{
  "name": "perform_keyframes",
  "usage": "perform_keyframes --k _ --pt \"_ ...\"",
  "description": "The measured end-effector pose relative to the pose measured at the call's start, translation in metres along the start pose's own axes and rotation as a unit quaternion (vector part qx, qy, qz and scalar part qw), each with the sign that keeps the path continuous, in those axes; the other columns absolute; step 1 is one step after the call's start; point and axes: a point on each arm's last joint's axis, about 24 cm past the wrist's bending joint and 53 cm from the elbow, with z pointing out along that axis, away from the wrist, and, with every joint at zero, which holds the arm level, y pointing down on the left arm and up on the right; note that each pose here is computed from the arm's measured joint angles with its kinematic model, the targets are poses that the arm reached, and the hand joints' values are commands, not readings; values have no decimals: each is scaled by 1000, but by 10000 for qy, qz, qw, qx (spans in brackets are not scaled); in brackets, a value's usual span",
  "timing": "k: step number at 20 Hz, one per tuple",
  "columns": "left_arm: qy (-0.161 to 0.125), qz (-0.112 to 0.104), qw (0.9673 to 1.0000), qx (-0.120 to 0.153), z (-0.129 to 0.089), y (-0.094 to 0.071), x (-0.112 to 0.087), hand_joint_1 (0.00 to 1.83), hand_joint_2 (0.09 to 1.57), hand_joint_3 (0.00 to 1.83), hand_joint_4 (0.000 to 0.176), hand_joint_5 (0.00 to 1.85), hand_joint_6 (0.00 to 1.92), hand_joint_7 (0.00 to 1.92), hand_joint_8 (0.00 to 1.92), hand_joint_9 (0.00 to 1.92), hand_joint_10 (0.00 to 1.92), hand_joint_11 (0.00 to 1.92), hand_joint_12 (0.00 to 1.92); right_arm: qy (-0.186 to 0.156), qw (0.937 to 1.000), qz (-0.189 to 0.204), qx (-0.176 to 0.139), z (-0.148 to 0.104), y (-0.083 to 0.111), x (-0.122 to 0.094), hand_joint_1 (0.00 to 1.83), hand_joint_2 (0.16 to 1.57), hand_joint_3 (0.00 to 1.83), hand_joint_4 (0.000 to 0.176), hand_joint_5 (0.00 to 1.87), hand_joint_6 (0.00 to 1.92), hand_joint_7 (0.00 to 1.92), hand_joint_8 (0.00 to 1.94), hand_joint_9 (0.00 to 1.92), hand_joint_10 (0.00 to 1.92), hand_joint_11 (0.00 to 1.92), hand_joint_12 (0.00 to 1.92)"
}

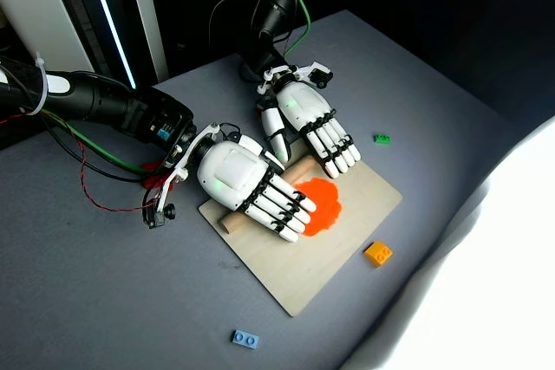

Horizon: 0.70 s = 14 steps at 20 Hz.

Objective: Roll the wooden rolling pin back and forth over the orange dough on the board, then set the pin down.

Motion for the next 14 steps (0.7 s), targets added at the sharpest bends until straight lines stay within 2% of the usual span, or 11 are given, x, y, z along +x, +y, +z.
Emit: perform_keyframes --k 14 --pt "18 56 10000 72 17 0 -2 0 1499 3 0 67 6 59 3 20 3 0 0 -58 9998 180 76 7 -2 -4 0 1571 47 0 72 9 65 4 7 3 0 0"
